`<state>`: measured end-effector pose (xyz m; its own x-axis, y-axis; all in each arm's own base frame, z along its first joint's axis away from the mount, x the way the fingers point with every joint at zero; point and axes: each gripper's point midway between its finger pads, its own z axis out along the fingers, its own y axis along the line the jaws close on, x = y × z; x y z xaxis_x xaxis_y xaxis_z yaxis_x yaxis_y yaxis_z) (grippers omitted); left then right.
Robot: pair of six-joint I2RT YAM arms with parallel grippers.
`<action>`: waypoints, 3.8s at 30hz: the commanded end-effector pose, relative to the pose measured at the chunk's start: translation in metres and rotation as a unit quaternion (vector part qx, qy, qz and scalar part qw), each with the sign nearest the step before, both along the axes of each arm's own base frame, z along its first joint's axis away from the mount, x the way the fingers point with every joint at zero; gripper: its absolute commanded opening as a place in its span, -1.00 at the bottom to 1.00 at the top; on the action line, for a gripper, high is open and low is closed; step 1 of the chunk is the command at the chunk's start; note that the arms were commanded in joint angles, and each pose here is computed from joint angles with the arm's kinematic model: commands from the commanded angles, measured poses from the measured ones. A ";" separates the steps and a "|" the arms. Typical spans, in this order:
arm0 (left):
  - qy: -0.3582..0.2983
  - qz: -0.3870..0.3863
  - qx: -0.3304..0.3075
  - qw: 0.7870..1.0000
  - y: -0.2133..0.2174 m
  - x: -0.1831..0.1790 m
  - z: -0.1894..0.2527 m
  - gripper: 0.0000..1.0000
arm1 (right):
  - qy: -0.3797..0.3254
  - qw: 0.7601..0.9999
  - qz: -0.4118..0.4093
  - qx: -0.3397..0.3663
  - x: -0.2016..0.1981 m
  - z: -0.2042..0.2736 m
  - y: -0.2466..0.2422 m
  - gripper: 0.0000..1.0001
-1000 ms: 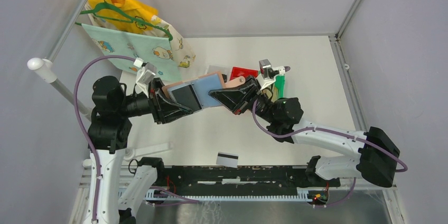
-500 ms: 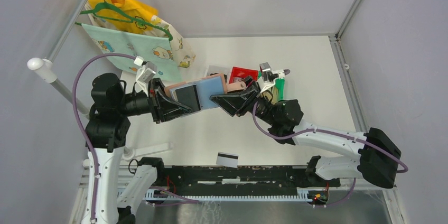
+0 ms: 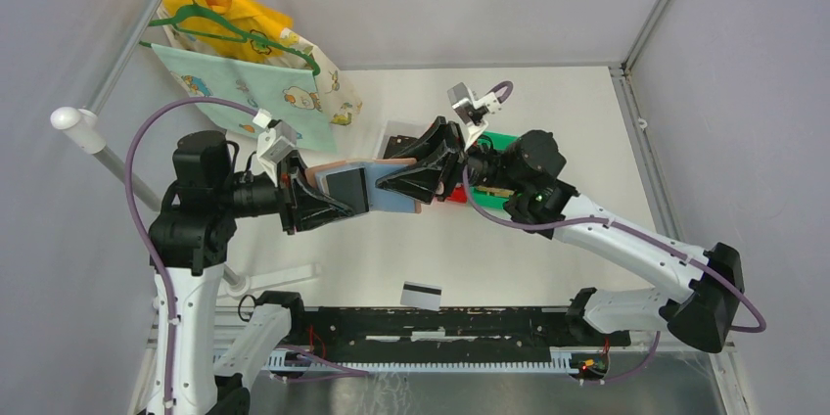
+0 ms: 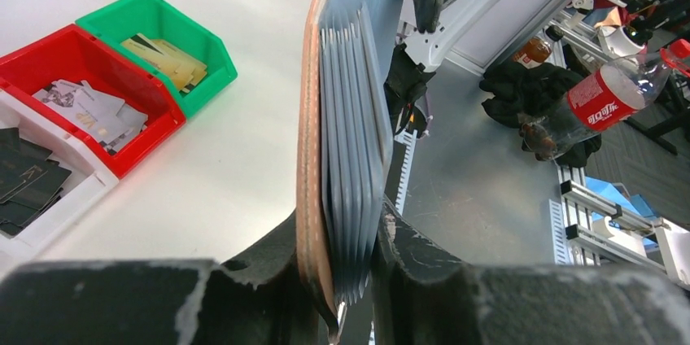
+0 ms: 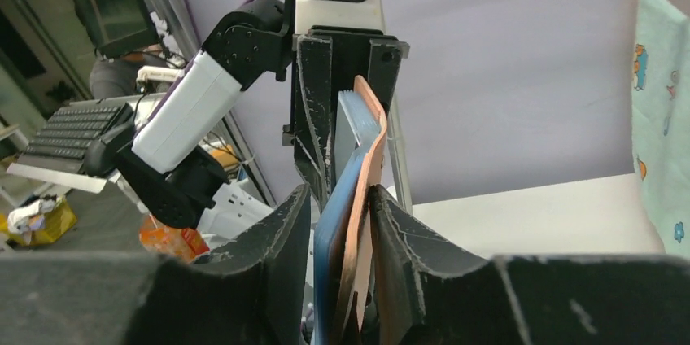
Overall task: Take the credit cards out of the card holder
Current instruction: Remove the credit card from the card holder.
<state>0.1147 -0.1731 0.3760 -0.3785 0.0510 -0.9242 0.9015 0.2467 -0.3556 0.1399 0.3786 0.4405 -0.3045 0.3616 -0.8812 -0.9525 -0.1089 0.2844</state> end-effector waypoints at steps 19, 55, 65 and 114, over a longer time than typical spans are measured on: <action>-0.033 -0.023 -0.013 0.999 -0.002 -0.006 0.015 0.12 | 0.028 0.998 0.013 0.055 -0.006 0.023 -0.010 -1.00; 0.006 -0.046 -0.040 0.998 -0.006 -0.011 0.022 -0.85 | 0.077 0.987 0.027 0.138 -0.024 -0.002 -0.020 -0.43; 0.002 0.109 0.028 0.994 0.012 0.046 -0.006 -0.91 | 0.081 0.980 -0.160 0.082 0.049 -0.001 -0.067 0.41; 0.036 -0.028 -0.028 0.999 -0.005 0.001 0.012 -0.81 | 0.104 0.990 0.090 0.006 -0.011 -0.029 0.034 -0.24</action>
<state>0.1387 -0.1718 0.3712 -0.4762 0.0137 -0.8792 0.8405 0.3010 -0.4506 0.1373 0.4085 0.3790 -0.5689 0.2171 -0.7933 -0.8205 -0.2152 0.5295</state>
